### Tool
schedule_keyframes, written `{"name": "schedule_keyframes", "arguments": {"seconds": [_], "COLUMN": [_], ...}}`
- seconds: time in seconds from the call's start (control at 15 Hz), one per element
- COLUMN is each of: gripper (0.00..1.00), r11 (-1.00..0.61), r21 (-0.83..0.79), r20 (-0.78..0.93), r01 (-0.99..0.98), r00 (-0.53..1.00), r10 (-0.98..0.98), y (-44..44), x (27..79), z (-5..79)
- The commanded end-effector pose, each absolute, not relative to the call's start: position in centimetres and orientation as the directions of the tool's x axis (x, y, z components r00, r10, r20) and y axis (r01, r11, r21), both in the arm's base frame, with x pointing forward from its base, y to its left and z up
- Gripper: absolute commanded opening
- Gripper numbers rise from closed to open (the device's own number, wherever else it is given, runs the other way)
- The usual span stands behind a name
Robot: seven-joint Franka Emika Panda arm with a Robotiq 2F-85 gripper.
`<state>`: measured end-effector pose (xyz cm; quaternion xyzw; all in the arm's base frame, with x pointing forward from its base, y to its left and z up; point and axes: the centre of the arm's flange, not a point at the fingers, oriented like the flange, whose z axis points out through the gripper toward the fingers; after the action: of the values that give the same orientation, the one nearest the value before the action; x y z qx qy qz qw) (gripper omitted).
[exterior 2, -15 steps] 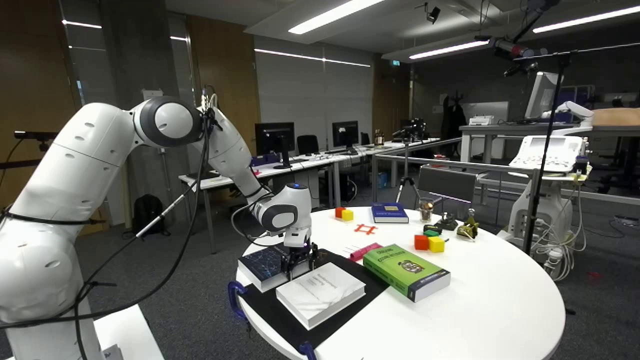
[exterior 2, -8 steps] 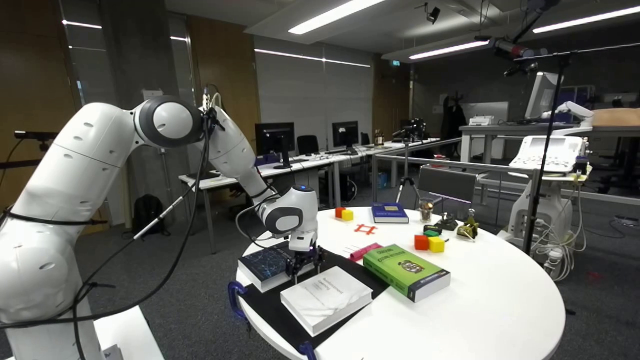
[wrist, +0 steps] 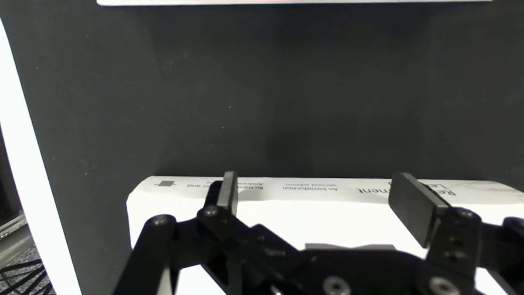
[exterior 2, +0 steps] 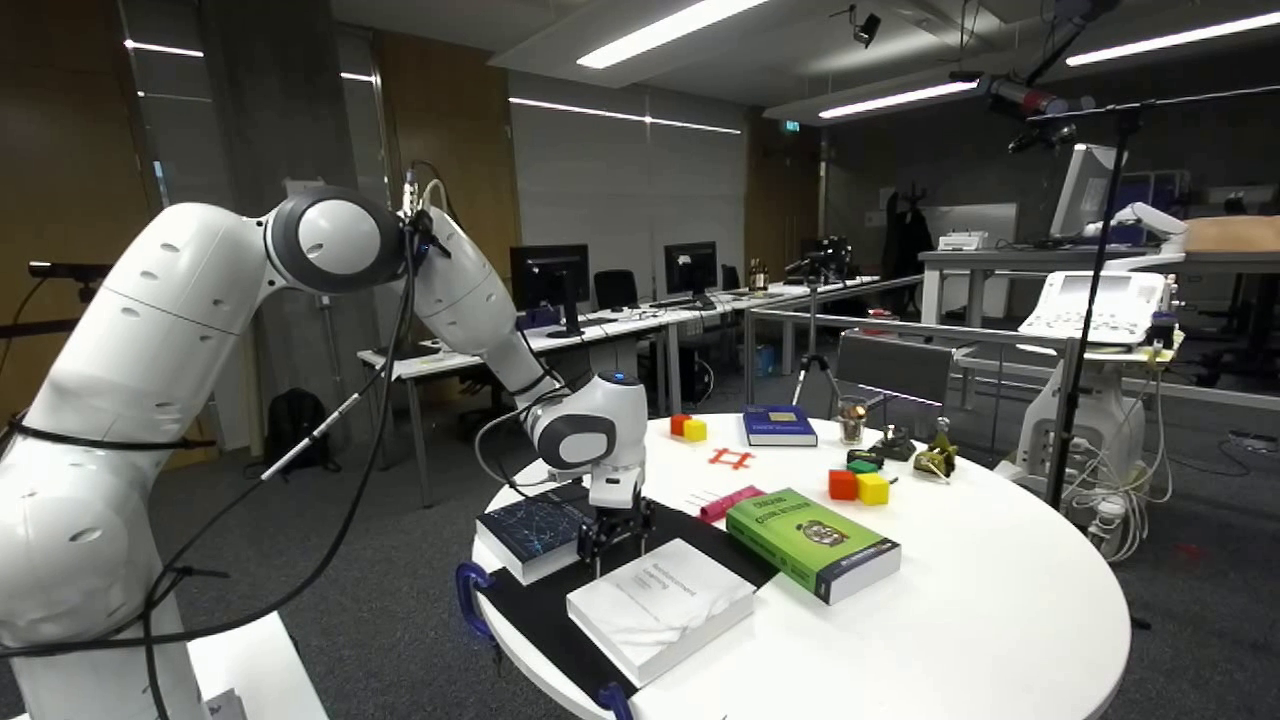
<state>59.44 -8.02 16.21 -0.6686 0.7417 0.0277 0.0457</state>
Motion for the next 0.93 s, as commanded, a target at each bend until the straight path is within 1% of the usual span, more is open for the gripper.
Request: {"name": "schedule_keyframes", "arguments": {"seconds": [0.0, 0.47, 0.87], "gripper": [1.0, 1.0, 1.0], "r11": [0.079, 0.086, 0.048], "r21": [-0.005, -0.02, -0.027], "r20": [-0.119, -0.097, -0.098], "r01": [-0.997, -0.996, -0.998], "r00": [-0.078, -0.083, -0.046], "r10": [-0.99, -0.992, -0.994], "y": [-10.2, -14.3, -12.0], "x": [58.6, 58.3, 58.7], "z": [18.0, 18.7, 19.3]}}
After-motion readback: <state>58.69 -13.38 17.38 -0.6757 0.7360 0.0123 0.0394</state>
